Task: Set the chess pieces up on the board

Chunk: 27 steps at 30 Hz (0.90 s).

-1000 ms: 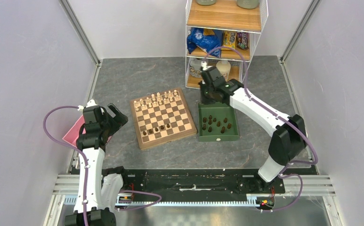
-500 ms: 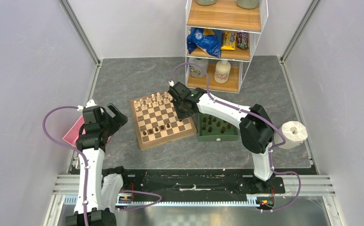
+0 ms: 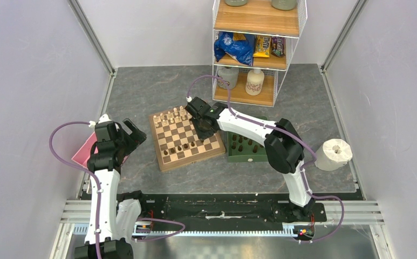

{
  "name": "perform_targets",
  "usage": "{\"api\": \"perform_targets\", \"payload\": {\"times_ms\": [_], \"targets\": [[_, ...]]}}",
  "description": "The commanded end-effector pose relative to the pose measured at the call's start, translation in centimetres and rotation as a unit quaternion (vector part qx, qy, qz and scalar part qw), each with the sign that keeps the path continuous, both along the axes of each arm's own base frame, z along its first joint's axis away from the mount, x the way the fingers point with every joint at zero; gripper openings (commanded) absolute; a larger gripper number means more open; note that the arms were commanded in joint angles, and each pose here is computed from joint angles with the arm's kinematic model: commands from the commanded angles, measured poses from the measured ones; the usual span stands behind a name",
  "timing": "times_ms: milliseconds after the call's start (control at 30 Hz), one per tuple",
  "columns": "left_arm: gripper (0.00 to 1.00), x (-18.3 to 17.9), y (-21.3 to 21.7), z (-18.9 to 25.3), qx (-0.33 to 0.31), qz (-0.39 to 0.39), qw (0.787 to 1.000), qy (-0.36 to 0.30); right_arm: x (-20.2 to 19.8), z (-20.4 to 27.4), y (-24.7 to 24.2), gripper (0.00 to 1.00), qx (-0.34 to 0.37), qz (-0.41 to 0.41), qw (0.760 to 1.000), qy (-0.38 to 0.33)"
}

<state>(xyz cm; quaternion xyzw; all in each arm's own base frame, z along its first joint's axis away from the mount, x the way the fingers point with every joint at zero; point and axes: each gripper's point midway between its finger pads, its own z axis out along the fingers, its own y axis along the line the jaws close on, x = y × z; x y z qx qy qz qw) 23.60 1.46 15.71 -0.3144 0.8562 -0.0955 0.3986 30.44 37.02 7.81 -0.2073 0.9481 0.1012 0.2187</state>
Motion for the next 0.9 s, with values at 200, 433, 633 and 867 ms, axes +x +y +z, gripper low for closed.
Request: {"api": "perform_targets", "payload": {"times_ms": [200,433,633,867], "targets": [[0.99,0.4,0.0,0.5,-0.007,0.005,1.000,-0.015,0.4,0.0,1.8,0.15,0.005,0.007,1.000,-0.001],[0.99,0.4,0.0,0.5,-0.006,0.006,1.000,-0.016,0.4,-0.2,2.2,0.16,0.006,0.009,1.000,0.001],[0.99,0.4,0.0,0.6,-0.006,0.006,1.000,-0.016,0.2,-0.5,2.5,0.16,0.007,0.013,1.000,0.005],[0.99,0.4,0.0,0.6,-0.006,0.006,1.000,-0.017,0.0,-0.8,2.9,0.17,0.008,0.015,1.000,0.010]]}}
